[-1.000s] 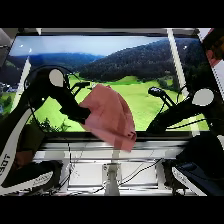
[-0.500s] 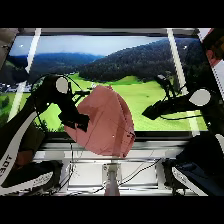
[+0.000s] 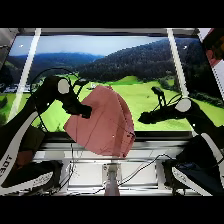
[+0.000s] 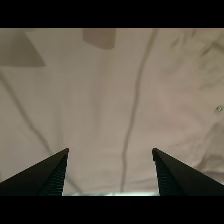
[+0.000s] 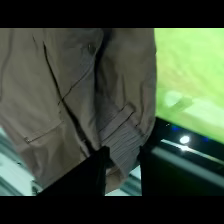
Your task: Fold the clothes and pants, and hang the long-sleeved shirts on hangers.
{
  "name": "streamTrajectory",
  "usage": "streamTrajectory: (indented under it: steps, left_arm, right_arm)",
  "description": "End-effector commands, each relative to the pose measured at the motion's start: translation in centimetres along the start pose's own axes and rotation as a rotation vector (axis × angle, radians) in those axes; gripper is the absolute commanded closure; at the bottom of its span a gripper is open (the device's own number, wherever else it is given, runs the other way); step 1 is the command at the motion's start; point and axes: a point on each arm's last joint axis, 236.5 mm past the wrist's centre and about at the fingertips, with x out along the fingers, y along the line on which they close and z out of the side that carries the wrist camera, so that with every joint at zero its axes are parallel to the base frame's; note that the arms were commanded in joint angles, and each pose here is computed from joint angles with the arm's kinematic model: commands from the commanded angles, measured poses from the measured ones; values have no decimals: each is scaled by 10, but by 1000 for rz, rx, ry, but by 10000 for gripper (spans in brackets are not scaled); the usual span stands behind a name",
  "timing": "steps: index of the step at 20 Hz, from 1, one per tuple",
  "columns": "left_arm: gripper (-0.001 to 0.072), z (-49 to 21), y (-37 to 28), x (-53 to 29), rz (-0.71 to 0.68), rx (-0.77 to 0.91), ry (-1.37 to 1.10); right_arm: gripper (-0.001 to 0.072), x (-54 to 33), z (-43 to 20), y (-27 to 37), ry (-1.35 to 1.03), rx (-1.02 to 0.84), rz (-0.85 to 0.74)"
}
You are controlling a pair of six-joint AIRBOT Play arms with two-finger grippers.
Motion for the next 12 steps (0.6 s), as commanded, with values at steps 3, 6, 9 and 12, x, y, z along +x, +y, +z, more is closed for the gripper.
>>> streamTrajectory:
  steps: [3,6,9,12]
  left_arm:
    - [107,34,-13,-3,-55,-13,-143]
    - [107,34,-14,-3,-59,-15,-146]
    - [107,35,-20,-3,-85,-22,-148]
    - [107,37,-29,-4,-124,-34,-154]
  right_arm:
    - [543,-1,-34,45,-66,192,236]
    - [539,5,-47,42,-112,424,289]
    - [293,13,-59,40,-99,522,326]
    - [287,14,-49,29,-145,603,300]
